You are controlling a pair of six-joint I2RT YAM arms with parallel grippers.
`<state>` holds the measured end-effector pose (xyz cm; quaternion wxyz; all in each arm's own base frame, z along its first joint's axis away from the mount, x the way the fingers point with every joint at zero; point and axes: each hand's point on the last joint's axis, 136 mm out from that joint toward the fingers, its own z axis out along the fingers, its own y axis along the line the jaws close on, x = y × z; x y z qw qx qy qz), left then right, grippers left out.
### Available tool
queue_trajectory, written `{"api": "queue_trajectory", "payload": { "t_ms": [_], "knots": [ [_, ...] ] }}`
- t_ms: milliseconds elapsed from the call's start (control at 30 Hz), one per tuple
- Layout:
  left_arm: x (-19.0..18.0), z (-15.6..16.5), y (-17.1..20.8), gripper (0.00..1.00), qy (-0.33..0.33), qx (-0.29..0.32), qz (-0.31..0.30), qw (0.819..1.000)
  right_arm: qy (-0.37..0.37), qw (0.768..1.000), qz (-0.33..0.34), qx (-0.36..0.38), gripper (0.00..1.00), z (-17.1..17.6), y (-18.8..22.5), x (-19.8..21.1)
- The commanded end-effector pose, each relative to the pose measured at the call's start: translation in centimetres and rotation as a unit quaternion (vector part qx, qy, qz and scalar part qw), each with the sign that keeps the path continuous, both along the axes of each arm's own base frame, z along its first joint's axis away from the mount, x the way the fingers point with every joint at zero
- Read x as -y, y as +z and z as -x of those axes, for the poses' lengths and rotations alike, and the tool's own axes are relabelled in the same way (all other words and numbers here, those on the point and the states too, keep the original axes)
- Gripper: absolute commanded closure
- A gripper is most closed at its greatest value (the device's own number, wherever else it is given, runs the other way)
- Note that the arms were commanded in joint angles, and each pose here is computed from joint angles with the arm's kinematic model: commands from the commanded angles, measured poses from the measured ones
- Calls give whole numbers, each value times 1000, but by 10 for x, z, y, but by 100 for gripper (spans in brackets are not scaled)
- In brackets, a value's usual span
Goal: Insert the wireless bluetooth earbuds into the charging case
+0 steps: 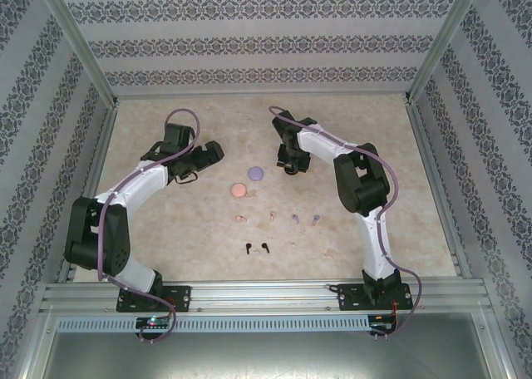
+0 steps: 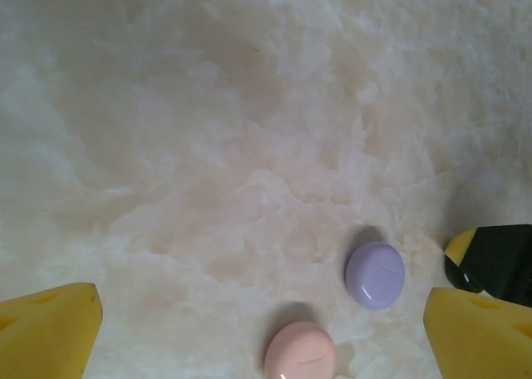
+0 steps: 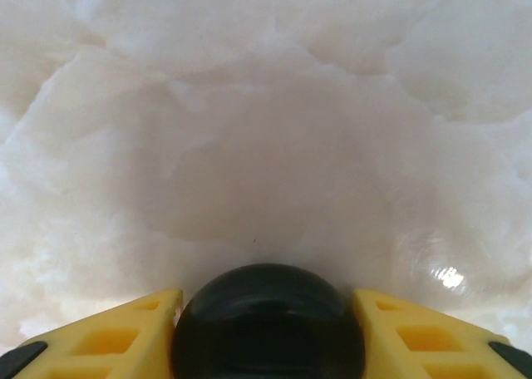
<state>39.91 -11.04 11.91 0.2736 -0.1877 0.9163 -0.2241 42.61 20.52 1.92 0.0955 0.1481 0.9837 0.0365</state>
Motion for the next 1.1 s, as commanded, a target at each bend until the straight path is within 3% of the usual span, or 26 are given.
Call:
{"api": "queue_trajectory", "payload": {
  "t_ms": [0, 233, 400, 567, 700, 1067],
  "knots": [
    [28, -7, 16, 1, -33, 40, 56, 997, -14, 998, -64, 22, 59, 0, 25, -13],
    [90, -8, 44, 1, -126, 176, 83, 973, -127, 965, -216, 72, 58, -15, 64, -19],
    [125, -3, 45, 1, -162, 234, 121, 951, -186, 940, -269, 95, 58, -23, 88, -25],
    [155, -10, 42, 1, -173, 259, 161, 936, -246, 915, -299, 110, 58, -25, 103, -27],
    [169, -20, 34, 1, -173, 264, 185, 931, -260, 908, -306, 116, 58, -23, 111, -27],
    [201, -39, 23, 22, -193, 271, 207, 920, -263, 907, -310, 114, 57, -15, 112, -26]
  ]
}}
